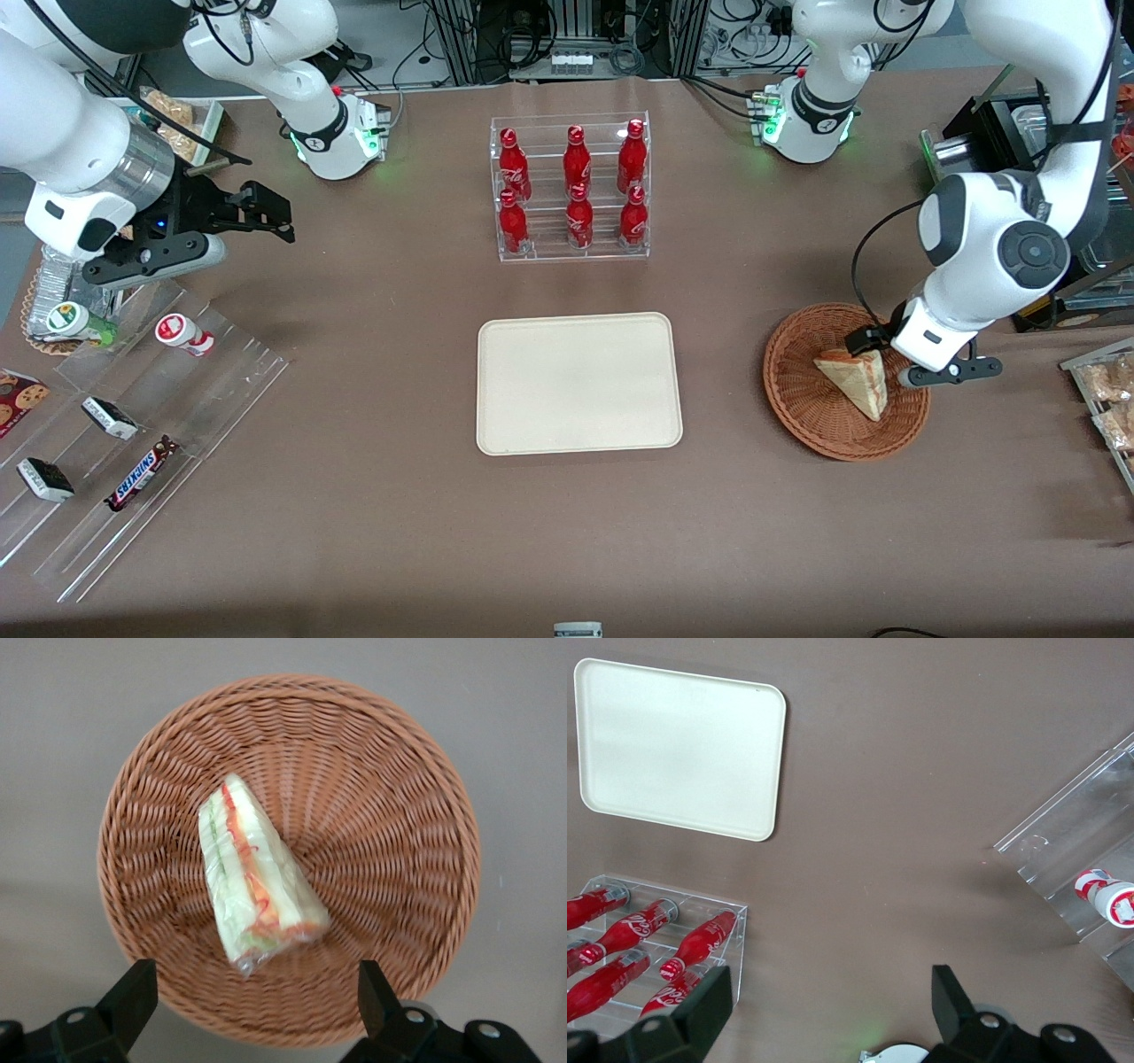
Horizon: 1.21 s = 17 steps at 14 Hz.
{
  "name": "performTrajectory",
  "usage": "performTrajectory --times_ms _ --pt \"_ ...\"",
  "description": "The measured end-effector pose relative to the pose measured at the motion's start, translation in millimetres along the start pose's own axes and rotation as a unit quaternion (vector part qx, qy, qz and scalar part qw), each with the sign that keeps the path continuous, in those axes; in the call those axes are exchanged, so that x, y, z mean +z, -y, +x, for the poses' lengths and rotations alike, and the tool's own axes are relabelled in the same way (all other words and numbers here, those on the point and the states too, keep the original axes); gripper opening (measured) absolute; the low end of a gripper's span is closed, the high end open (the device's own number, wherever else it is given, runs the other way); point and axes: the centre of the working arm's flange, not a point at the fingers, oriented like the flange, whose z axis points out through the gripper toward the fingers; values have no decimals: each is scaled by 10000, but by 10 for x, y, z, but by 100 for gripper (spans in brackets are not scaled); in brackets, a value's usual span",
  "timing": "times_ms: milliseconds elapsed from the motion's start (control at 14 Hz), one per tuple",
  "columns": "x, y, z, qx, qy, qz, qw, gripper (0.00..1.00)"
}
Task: Place sandwich from basket to tray
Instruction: 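Lower the open left gripper onto the sandwich in the wicker basket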
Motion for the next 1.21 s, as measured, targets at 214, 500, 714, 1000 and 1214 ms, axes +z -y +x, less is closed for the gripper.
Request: performTrajectory --times_ms 214,500,714,1000,1214 --pt "170 -3 46 -1241 -111 -67 9922 100" --pt "499 70 129 -2166 -130 -121 9761 100" --pt "749 69 124 -2849 3 -71 9585 87" --pt "780 53 137 -3057 60 -40 9521 45" --pt "453 -146 277 -2927 190 46 9560 31"
